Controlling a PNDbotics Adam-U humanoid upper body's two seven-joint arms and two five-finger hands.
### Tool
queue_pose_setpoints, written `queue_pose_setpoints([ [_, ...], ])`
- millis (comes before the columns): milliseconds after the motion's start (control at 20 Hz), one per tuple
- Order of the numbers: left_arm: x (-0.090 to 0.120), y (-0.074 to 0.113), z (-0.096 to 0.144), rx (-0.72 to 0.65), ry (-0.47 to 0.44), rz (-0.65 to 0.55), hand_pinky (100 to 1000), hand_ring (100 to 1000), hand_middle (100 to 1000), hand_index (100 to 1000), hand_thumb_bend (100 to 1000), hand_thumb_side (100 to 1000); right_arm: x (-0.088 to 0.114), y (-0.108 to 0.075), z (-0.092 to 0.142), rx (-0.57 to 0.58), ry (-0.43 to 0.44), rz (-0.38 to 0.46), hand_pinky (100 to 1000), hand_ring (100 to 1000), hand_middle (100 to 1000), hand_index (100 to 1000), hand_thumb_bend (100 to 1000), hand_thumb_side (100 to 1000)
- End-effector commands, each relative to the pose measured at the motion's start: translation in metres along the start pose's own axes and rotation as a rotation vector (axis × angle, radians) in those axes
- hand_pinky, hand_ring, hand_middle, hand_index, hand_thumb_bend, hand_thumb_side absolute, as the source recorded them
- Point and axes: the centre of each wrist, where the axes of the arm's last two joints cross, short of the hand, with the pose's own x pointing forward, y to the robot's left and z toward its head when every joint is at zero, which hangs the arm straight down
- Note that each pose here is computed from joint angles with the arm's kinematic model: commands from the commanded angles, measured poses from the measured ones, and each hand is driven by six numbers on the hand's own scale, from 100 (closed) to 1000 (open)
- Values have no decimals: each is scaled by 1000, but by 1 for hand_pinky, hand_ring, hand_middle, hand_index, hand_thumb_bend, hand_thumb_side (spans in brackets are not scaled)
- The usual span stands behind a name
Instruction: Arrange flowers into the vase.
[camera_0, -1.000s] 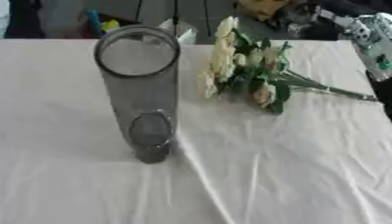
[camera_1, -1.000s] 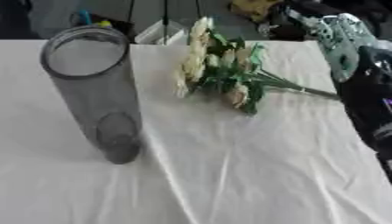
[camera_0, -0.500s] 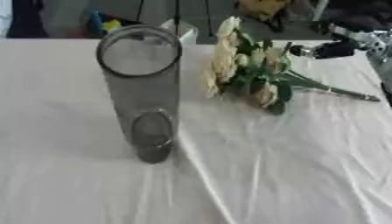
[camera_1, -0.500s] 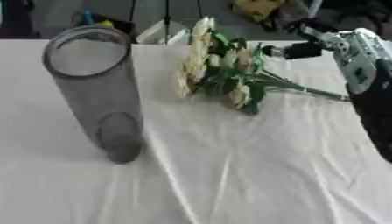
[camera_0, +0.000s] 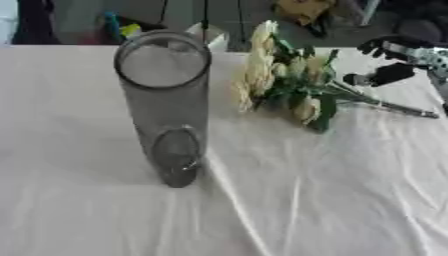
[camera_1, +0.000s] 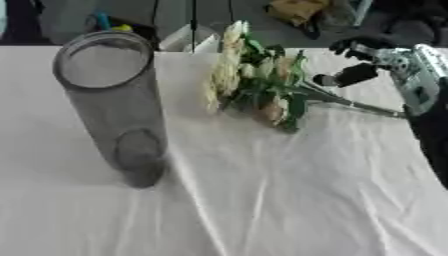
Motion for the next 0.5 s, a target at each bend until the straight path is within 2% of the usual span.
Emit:
queue_pose_setpoints([
  [50,6,1,-6,-18,-31,-8,767,905,923,983,100,1000,-11,-17,8,-42,17,-12,876,908,890,961,368,546],
  [350,6,0,-7,-18,-34,-8,766,904,920,983,100,1000,-16,-12,8,-36,-3,-45,880,914,888,957,297,474],
  [500,6,0,-7,-21,-32,-8,764,900,920,983,100,1000,-17,-10,9,-27,-15,-51,883,924,897,969,309,475],
])
